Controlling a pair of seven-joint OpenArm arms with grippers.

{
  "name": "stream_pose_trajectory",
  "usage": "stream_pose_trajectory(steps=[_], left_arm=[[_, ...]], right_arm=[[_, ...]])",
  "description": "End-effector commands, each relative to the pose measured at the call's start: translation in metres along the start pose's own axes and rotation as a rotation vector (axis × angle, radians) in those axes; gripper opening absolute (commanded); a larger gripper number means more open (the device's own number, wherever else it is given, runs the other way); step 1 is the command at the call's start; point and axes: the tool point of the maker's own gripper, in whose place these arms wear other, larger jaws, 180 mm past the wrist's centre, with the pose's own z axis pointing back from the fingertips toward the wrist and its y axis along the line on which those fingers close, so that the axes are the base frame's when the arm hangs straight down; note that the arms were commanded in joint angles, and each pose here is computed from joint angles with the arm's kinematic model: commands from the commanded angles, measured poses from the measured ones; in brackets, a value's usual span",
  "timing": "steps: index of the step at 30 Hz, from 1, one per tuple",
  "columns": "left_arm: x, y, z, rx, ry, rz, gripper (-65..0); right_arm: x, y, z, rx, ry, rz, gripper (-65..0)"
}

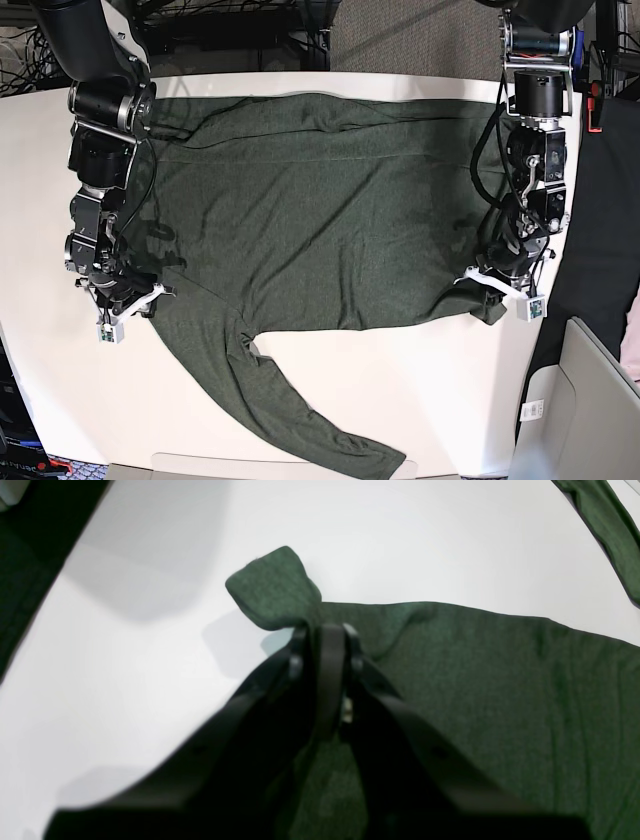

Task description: Fold the T-shirt properly

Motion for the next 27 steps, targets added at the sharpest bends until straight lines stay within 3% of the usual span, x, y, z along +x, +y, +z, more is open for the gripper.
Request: stream_pose_trajectory(steps=[1, 4, 8, 18, 23, 27], left_arm=[[0.028, -0.001, 0.002, -0.007, -0.072, -0.010, -65.0], [0.028, -0.001, 0.002, -0.007, -0.072, -0.010, -65.0], [0.028, -0.001, 0.002, -0.007, -0.072, -0.010, -65.0], [0.038, -0.003, 0.014, -0.018, -0.108, -0.042, -65.0], [0.033, -0.010, 0.026, -0.039, -0.121, -0.061, -65.0], [0.029, 0.001, 0.036, -0.017, -0.128, -0.049, -65.0]], right_arm=[[0.012, 0.006, -0.001, 0.014, -0.010, 0.002, -54.6], [0.006, 0.013, 0.000, 0.045, 0.016, 0.011, -61.7], [0.012, 0.039, 0.008, 0.193, 0.019, 0.032, -64.7], [0.030, 0.020, 0.057, 0.174, -0.143, 0.055, -64.7], [0.032, 0.011, 0.092, 0.224, -0.236, 0.007, -64.7], [0.034, 0.008, 0.115, 0.264, -0.240, -0.011, -64.7]])
